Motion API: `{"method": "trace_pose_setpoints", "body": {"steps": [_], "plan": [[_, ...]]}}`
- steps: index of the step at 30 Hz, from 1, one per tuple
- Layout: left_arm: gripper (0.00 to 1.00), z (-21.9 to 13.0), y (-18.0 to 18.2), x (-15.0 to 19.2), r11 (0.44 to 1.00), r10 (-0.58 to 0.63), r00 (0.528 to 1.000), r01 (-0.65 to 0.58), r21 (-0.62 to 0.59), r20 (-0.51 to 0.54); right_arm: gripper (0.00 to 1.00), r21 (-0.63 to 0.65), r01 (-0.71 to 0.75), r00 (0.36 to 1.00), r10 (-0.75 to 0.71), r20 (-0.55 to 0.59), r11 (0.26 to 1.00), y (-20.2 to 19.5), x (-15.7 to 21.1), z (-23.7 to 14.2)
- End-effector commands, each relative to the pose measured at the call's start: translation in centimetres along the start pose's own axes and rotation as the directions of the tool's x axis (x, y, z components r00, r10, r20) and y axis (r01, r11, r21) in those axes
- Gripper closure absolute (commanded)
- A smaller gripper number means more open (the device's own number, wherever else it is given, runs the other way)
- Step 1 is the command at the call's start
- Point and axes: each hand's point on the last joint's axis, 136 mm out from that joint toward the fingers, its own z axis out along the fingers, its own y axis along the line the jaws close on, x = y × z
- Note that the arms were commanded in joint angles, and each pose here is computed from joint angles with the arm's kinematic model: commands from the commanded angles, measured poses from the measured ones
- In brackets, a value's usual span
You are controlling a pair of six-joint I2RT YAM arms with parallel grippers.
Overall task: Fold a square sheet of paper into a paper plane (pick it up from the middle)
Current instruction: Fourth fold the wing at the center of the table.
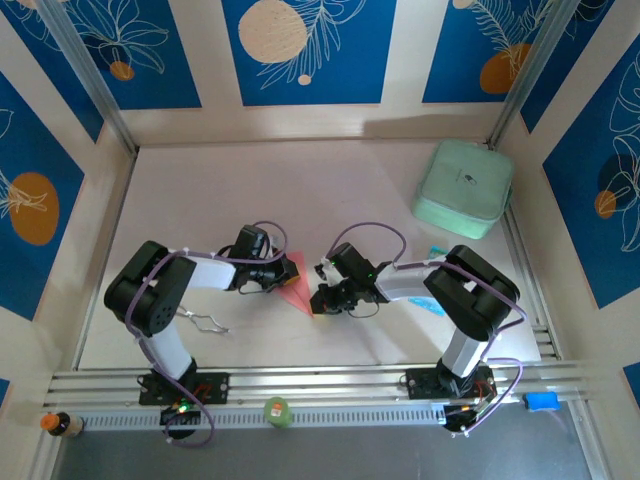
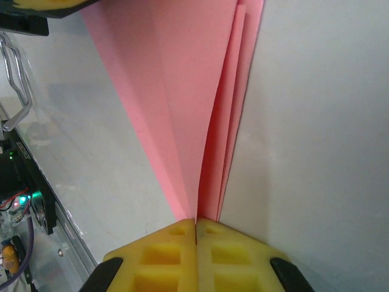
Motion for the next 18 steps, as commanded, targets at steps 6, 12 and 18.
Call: {"method": "trace_pose_setpoints", "body": {"steps": [6,12,18], "plan": [[0.93,0.43,2.98,0.87,0.996,-0.036,0.999,0.035,-0.087,-0.011,0.91,0.069,-0.055,0.992,0.062,-0.106,0.996,-1.95,3.87,-0.21],[0.93,0.4,3.11,0.97,0.995,-0.04,0.999,0.038,-0.088,-0.012,0.97,0.065,-0.061,0.99,0.069,-0.126,0.996,-2.11,4.36,0.15],[0.93,0.38,3.03,0.96,0.996,-0.039,0.999,0.038,-0.087,-0.011,0.88,0.081,-0.049,0.992,0.058,-0.111,0.996,-2.04,4.23,-0.46]]}}
